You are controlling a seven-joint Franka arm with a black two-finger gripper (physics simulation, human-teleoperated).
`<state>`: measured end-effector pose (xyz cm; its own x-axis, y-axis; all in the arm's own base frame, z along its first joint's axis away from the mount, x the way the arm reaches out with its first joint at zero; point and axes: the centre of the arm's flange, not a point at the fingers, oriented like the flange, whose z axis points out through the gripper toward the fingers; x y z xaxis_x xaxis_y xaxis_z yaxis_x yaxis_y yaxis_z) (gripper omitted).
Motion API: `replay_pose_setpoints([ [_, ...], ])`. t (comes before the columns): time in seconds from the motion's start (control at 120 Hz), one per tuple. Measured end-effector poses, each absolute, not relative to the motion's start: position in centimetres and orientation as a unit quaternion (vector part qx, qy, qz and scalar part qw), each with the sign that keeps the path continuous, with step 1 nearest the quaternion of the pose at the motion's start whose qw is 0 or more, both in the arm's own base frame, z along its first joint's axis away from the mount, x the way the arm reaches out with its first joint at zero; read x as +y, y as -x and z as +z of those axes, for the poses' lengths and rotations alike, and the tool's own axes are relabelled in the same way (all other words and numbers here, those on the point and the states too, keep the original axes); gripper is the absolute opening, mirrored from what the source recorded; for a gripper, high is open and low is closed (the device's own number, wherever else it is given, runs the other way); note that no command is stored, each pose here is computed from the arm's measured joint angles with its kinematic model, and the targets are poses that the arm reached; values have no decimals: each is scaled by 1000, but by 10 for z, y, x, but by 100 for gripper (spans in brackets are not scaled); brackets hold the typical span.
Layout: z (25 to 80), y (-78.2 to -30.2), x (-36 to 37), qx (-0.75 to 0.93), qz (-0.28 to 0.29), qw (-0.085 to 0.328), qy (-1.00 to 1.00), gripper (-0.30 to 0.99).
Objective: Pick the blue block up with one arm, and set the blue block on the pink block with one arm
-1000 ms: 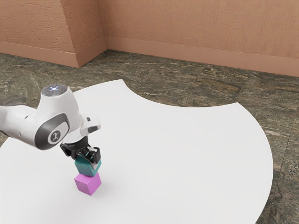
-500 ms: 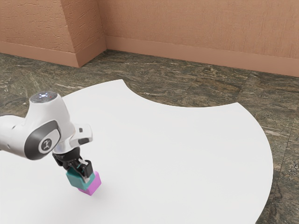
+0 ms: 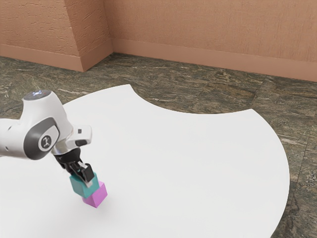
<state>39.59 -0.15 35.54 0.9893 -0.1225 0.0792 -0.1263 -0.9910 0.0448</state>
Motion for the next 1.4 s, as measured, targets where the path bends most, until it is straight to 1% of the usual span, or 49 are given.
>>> replay_pose_setpoints([
  [0.133,352,-399,7,-57,41,25,-997,36],
  [0.325,351,-405,12,-38,58,20,-997,37],
  [0.575,358,-414,1,-23,84,12,-996,39],
  [0.617,359,-413,0,-19,87,8,-996,39],
  [0.692,359,-411,-1,-8,90,-14,-996,39],
  [0.767,355,-406,0,9,90,-20,-996,39],
  [0.967,355,-402,-1,48,96,-11,-994,40],
  [1.175,342,-392,-9,57,83,-10,-995,40],
  [1.4,342,-391,-11,53,83,-8,-995,40],
])
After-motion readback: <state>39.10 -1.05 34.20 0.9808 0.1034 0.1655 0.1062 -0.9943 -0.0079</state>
